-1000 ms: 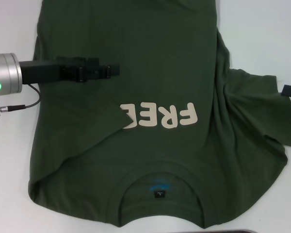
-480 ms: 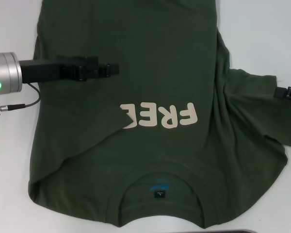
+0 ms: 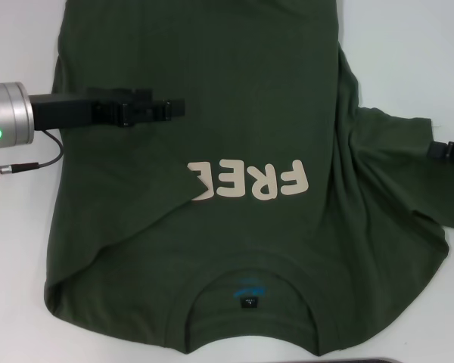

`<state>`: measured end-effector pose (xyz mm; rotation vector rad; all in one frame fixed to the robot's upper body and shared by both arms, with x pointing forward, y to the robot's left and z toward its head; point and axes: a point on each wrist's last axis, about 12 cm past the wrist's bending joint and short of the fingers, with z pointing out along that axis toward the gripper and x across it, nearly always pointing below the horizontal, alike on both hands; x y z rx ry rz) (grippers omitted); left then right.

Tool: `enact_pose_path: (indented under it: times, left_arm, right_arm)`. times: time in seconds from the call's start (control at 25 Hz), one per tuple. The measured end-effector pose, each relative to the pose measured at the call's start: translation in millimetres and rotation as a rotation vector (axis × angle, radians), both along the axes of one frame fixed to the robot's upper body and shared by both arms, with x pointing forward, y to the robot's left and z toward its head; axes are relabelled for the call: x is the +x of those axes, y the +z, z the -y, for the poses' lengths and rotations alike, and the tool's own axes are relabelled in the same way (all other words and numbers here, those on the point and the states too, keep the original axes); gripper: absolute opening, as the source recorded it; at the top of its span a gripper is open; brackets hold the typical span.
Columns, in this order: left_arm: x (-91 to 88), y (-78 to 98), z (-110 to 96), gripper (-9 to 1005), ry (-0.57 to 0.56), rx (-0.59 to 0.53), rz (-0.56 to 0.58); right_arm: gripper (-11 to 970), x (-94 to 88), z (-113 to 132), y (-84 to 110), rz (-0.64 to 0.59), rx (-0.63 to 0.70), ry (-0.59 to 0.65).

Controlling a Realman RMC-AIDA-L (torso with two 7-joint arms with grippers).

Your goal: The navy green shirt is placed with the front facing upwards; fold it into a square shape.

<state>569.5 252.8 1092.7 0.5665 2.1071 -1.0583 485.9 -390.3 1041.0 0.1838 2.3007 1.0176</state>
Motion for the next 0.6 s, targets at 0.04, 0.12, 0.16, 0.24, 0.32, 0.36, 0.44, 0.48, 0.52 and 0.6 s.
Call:
enact_pose_path:
  times: [0.04, 0.12, 0.16, 0.24, 0.32, 0.36, 0.44, 0.48, 0.52, 0.6]
  left_arm:
    - [0.0, 0.0, 0.0, 891, 0.0, 0.0, -0.001]
    - [0.0, 0.0, 0.0, 890, 0.001, -0.001, -0.002]
    - [0.0, 0.0, 0.0, 890, 0.001, -0.001, -0.002]
    - [-0.1, 0.0, 0.1, 889, 0.001, -0.001, -0.002]
    - [-0.2, -0.2, 0.7, 889, 0.0, -0.002, -0.002]
    - [-0.3, -0.3, 0.9, 889, 0.0, -0.003, -0.002]
    - [-0.4, -0.4, 1.2, 888, 0.0, -0.003, -0.003]
    - [-0.4, -0.4, 1.4, 888, 0.0, -0.004, -0.004]
    - [-0.5, -0.5, 1.7, 888, -0.001, -0.005, -0.004]
    - [-0.8, -0.9, 2.0, 888, 0.0, -0.006, -0.005]
  right_arm:
    - [602, -0.1, -0.1, -0.1, 0.001, 0.0, 0.0]
    - [513, -0.1, -0.1, 0.0, 0.002, 0.001, -0.001]
    - [471, -0.2, -0.1, 0.1, 0.003, 0.002, -0.001]
    - [386, -0.5, 0.4, 0.5, 0.006, 0.005, -0.004]
    - [304, -1.2, 1.7, 1.2, 0.012, 0.006, -0.01]
    - [264, -1.5, 2.3, 1.5, 0.015, 0.007, -0.013]
    - [185, -2.8, 3.9, 2.0, 0.029, 0.011, -0.024]
    - [145, -3.8, 4.9, 2.1, 0.035, 0.015, -0.031]
    - [105, -5.2, 6.4, 2.2, 0.04, 0.017, -0.04]
    - [73, -8.0, 9.5, 2.2, 0.042, 0.019, -0.052]
